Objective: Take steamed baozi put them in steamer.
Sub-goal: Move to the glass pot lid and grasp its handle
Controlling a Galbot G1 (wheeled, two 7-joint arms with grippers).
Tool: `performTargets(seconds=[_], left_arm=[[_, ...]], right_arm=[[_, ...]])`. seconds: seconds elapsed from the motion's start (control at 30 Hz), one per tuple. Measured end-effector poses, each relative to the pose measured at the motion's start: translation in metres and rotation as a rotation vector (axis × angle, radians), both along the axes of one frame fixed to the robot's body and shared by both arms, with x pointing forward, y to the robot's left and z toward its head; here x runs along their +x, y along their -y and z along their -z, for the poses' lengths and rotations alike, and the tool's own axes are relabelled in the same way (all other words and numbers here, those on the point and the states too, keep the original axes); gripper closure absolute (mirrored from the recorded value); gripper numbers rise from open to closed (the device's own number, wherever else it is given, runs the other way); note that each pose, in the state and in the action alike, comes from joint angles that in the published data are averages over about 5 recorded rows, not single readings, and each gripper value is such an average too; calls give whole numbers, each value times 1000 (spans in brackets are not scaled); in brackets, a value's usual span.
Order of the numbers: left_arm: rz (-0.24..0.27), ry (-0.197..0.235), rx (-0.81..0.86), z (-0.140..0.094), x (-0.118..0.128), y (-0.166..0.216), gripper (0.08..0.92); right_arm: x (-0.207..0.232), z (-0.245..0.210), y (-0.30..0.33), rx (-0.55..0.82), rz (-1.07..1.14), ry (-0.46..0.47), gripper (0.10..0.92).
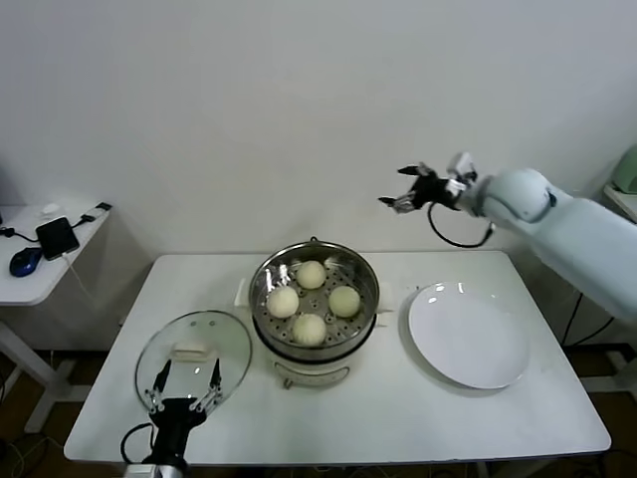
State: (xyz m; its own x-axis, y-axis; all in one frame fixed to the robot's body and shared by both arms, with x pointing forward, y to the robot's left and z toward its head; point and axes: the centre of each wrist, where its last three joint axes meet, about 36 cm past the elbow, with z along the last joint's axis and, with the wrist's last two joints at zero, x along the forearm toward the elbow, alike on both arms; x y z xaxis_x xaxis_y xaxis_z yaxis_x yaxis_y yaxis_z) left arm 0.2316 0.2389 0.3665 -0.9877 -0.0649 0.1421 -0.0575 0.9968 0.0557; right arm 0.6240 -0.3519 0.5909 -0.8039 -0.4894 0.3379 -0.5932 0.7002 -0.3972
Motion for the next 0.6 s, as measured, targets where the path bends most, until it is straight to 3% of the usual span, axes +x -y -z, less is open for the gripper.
performTargets(seconds=[0.3,0.6], left_arm=[[17,26,75,4,7,-7,177],[17,32,238,13,6,-14,177]], right_arm=[[-68,96,46,228,188,85,200],[-168,220,65,379,395,61,200]])
